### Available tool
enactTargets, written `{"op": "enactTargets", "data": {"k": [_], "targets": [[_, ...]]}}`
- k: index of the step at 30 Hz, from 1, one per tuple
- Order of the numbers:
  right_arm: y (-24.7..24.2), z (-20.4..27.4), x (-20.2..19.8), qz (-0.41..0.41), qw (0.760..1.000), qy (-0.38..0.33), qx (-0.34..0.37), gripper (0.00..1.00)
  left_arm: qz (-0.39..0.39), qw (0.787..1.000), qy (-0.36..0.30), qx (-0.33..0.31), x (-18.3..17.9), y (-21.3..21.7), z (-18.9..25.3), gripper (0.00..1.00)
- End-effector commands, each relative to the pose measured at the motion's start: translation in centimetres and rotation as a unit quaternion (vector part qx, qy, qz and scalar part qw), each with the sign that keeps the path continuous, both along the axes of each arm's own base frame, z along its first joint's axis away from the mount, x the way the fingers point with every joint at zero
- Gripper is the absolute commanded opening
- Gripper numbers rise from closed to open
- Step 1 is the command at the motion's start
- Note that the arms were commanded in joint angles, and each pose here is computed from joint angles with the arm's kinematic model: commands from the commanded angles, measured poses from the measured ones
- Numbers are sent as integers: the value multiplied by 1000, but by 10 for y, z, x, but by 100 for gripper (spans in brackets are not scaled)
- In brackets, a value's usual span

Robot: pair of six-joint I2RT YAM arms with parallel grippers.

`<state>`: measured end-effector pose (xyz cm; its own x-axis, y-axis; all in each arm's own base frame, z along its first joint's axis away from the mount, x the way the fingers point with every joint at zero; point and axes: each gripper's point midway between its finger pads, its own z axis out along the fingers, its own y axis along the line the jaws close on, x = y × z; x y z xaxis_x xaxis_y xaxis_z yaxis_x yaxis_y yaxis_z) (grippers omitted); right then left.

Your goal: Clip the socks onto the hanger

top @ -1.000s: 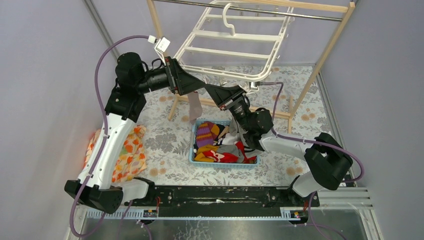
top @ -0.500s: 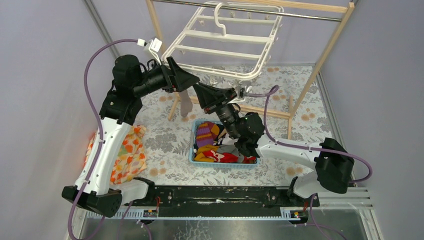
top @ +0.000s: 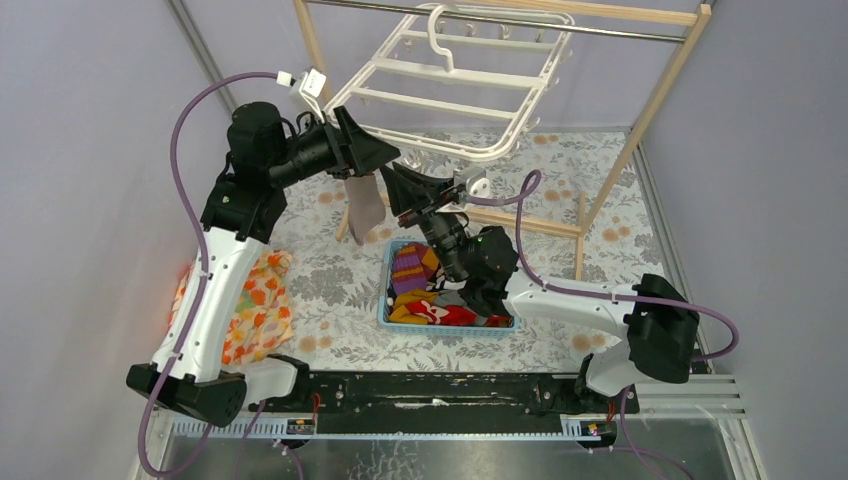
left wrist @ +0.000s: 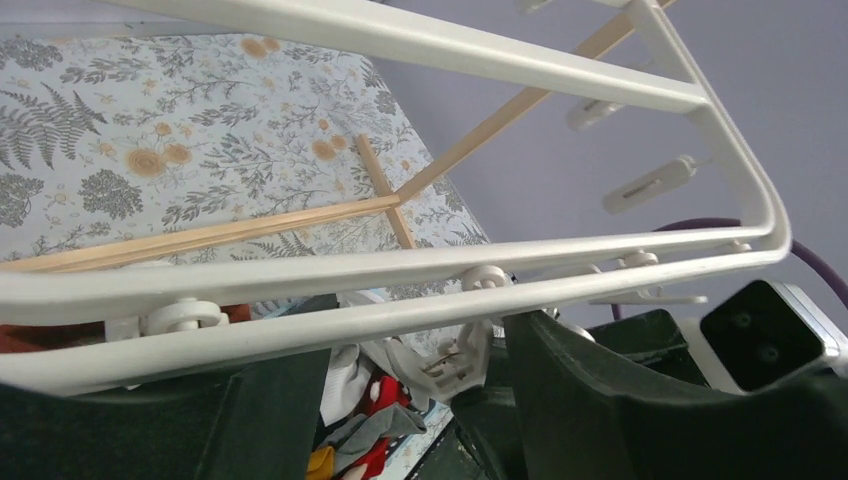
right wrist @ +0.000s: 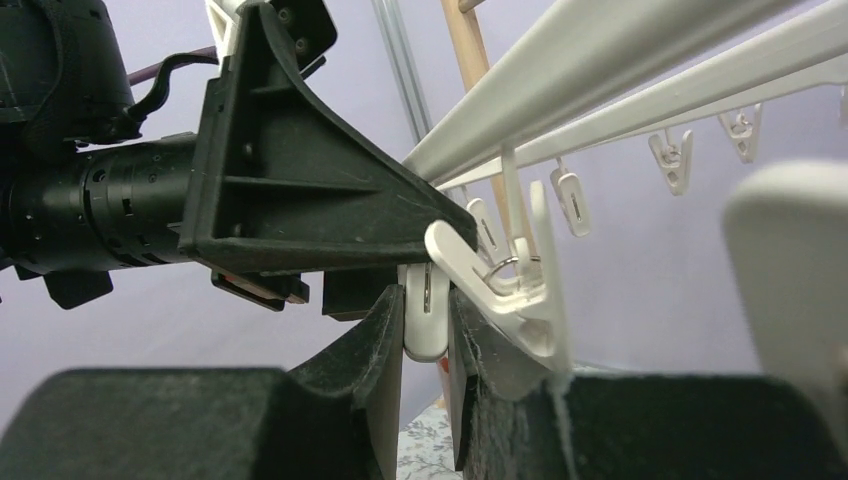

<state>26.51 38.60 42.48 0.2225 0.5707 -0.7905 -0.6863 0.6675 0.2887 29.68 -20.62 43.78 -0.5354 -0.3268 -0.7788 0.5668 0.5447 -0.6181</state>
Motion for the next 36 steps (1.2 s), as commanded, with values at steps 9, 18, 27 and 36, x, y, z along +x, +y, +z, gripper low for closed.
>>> {"op": "enactTargets", "data": {"k": [9, 18, 27, 36], "targets": [[12, 7, -18, 9, 999, -9, -31, 26, 20, 999, -39, 3, 14, 4, 17, 23], [-51, -44, -29, -10, 990, 122, -72, 74, 9, 999, -46, 23, 11, 4, 8, 9], [-100, -156, -52, -30, 928, 291, -231, 77, -15, 998, -60, 33, 4, 1, 8, 7], [-131, -232, -56, -65, 878, 364, -304, 72, -23, 998, -53, 34, 2, 0, 3, 5]]}}
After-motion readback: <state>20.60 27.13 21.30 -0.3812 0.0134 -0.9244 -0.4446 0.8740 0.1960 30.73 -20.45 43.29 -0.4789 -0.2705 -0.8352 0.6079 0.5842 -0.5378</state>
